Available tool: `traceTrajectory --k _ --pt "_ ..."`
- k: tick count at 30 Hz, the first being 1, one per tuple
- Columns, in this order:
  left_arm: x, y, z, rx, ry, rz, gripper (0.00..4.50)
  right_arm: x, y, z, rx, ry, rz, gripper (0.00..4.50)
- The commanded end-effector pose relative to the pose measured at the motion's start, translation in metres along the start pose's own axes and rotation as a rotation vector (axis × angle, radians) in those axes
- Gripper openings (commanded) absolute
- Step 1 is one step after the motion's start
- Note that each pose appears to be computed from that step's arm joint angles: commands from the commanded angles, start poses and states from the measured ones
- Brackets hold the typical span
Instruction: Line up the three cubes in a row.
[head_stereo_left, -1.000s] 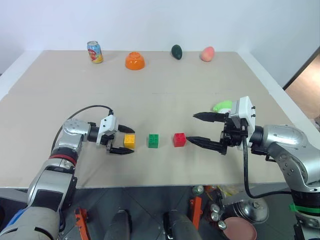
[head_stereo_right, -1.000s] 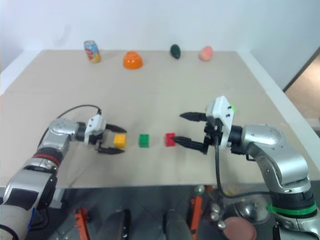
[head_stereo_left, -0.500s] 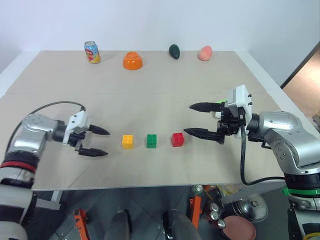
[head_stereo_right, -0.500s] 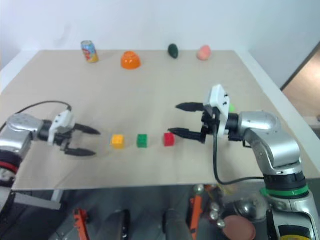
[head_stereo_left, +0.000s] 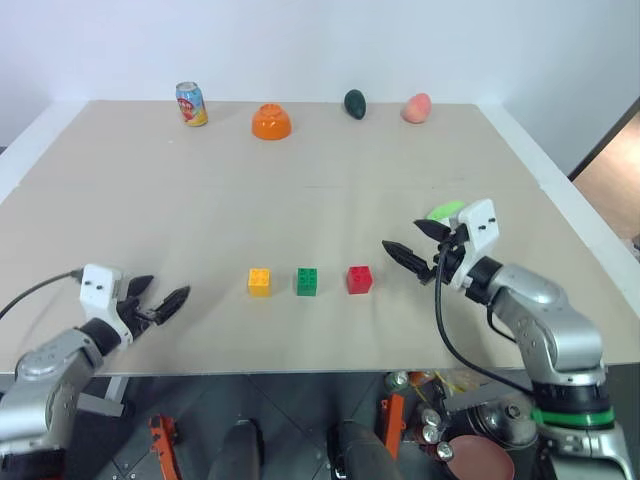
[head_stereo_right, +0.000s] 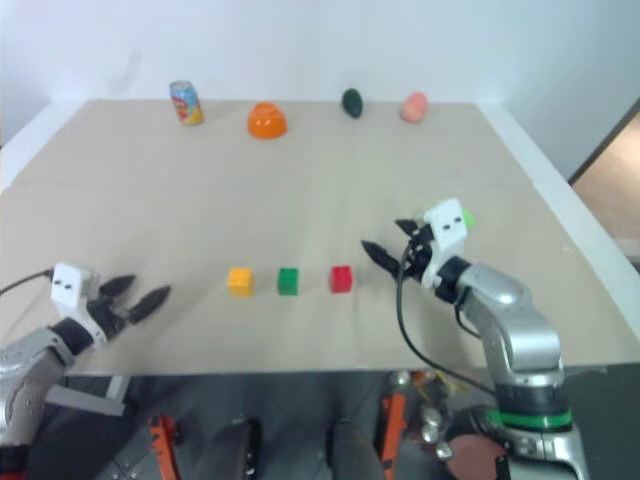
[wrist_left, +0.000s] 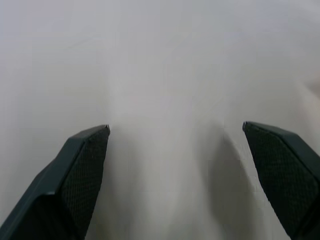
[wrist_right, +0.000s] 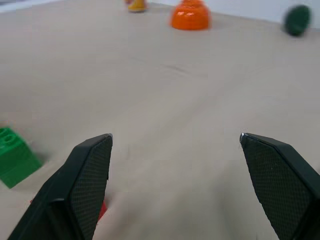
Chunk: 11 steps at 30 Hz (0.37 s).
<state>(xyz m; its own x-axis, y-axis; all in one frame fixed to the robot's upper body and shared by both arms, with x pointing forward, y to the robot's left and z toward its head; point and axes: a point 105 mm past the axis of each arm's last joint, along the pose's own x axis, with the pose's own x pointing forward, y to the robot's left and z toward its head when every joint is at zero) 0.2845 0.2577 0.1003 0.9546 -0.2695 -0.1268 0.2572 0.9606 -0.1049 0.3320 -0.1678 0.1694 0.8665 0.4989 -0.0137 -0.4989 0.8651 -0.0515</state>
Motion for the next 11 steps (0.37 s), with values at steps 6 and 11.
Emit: traceTrajectory --k 6,11 --pt "0.015 -0.014 0.011 -0.065 -0.080 0.163 4.40 0.003 -0.010 -0.004 -0.032 -0.087 -0.412 4.21" --pt "0.018 -0.014 0.000 -0.062 -0.086 0.259 4.40 0.010 0.004 -0.023 0.002 -0.056 -0.466 4.21"
